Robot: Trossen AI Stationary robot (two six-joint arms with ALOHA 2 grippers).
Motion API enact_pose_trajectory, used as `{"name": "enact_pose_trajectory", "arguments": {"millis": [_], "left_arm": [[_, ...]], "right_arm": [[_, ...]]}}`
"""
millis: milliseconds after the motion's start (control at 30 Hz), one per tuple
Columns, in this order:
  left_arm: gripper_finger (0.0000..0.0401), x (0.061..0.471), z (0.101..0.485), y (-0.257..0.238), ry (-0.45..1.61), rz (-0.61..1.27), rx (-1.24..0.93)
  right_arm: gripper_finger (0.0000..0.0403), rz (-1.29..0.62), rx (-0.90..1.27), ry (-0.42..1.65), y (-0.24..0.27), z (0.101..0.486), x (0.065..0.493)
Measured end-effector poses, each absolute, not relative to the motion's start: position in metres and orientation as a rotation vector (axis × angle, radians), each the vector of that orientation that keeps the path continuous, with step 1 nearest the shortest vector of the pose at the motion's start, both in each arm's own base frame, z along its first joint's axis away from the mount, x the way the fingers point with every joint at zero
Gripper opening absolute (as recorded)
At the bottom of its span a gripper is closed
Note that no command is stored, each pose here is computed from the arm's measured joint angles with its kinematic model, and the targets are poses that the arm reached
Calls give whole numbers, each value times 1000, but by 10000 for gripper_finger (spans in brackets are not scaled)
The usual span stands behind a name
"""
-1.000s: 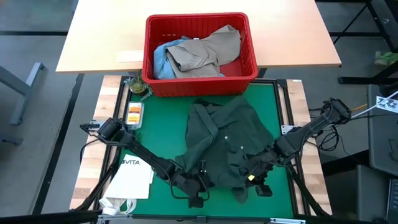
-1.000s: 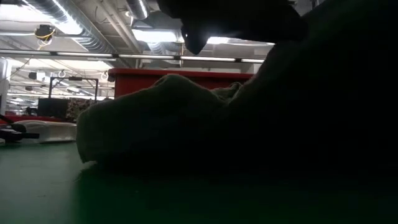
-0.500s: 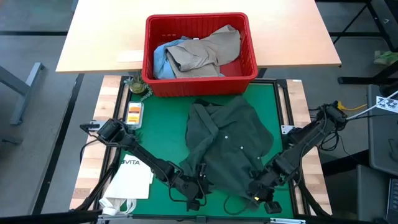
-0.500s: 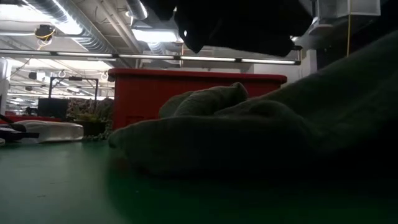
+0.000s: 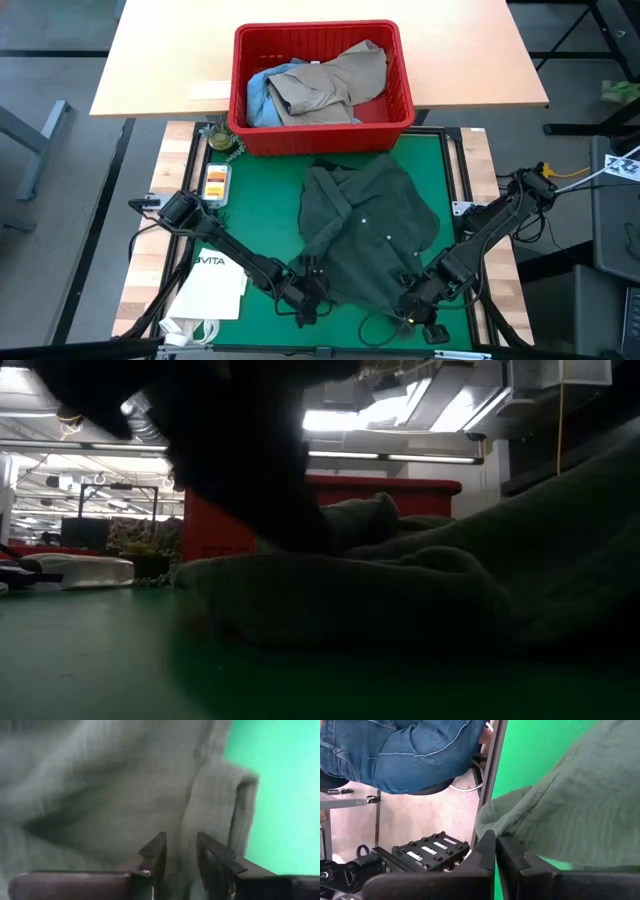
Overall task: Fold Laundry from Bin
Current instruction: Fold the green shirt
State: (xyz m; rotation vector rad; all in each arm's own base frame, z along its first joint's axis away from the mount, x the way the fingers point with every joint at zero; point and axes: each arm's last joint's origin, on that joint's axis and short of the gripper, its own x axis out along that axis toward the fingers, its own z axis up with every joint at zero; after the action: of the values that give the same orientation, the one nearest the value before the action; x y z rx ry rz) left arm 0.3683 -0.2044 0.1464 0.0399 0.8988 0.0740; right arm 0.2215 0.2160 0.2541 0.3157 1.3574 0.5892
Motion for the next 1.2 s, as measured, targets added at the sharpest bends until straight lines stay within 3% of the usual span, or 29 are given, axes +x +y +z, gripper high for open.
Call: {"name": "enact_pose_trajectory", "arguments": {"millis": [367,633,767,967,1200], "left_arm": [[75,362,128,-206,1046,29,27],[73,350,126,-211,1130,33,20],[68,342,125,-220,1165,22,-8],[58,329,124,-235,1191,23,-23],[53,316,123,-251,1207,36,-93]], "right_arm": [[13,594,311,1351,216,254,222],[103,532,277,1321,214,253,223],[129,474,207,1335,210,250,220],[133,249,13,1385,196,239,214],[134,288,-143,1453,202,209,220]]}}
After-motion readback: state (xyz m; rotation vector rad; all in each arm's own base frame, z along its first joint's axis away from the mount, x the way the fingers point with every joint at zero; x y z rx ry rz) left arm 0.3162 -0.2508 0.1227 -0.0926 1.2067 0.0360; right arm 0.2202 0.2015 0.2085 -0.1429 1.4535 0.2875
